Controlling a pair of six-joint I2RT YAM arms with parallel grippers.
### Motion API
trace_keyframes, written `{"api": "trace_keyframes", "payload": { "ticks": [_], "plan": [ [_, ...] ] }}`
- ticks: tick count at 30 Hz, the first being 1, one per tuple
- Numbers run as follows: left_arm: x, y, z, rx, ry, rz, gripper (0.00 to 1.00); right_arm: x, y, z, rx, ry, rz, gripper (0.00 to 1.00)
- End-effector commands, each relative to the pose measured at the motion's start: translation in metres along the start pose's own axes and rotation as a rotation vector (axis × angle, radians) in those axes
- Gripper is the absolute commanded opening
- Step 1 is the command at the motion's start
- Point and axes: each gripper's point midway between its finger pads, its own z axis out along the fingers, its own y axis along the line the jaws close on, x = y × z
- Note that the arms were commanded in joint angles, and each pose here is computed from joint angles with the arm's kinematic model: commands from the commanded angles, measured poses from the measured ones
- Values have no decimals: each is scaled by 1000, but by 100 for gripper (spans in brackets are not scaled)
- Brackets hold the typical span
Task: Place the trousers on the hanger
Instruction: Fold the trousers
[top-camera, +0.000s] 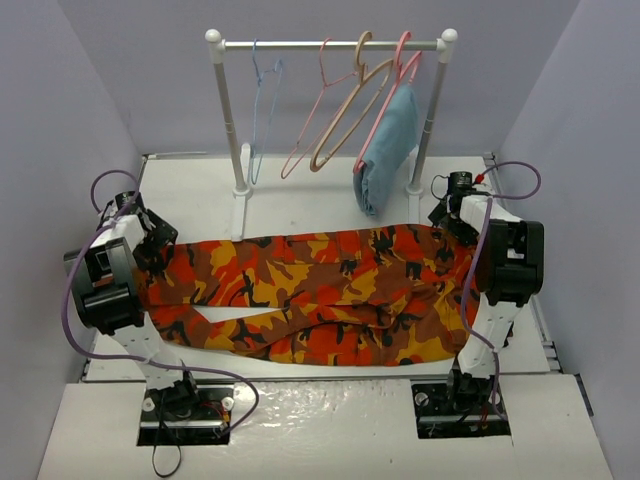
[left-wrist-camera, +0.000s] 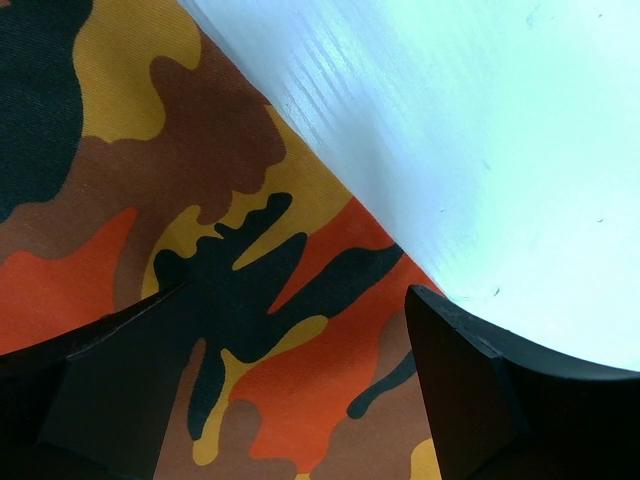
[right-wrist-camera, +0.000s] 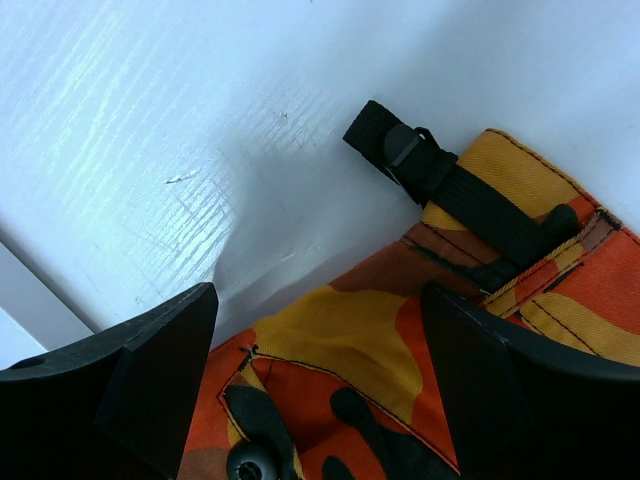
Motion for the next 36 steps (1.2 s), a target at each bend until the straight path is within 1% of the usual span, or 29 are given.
{"api": "trace_keyframes", "payload": {
  "ticks": [1, 5, 10, 14, 17, 19, 20, 21, 23, 25, 27, 29, 33, 36],
  "plan": [
    [-26, -25, -14, 22, -79, 14, 81, 18, -12, 13, 46, 34, 0, 74],
    [-22, -36, -8, 16, -65, 20, 82, 26, -20, 12, 60, 45, -9, 62],
    [-16, -45, -1, -2, -44, 32, 81, 22, -19, 9, 48, 37, -16, 58],
    [-1, -36, 3, -78, -14, 54, 81, 18, -17, 4, 38, 26, -16, 53],
    [9, -27, 6, -118, 8, 51, 76, 17, -20, 3, 40, 25, -12, 47],
    [15, -20, 9, -145, 23, 52, 67, 15, -20, 1, 39, 20, -11, 42],
    [19, -16, 12, -162, 34, 57, 61, 14, -21, 1, 40, 19, -10, 39],
    [21, -13, 14, -175, 41, 61, 56, 14, -21, 1, 38, 20, -10, 35],
    [27, -7, 16, -197, 54, 72, 41, 13, -20, 0, 33, 19, -7, 27],
    [31, -2, 17, -214, 60, 80, 22, 11, -20, -3, 29, 14, -3, 19],
    [34, 3, 18, -224, 61, 89, 7, 10, -20, -4, 26, 10, 0, 8],
    [33, 5, 17, -228, 59, 99, 0, 4, -18, -9, 18, -4, 7, 0],
    [26, 4, 10, -219, 36, 112, 0, -8, -17, -20, 5, -36, 17, 0],
    [6, -4, -10, -184, -30, 116, 0, -33, -18, -40, -9, -102, 33, 0]
  ]
}}
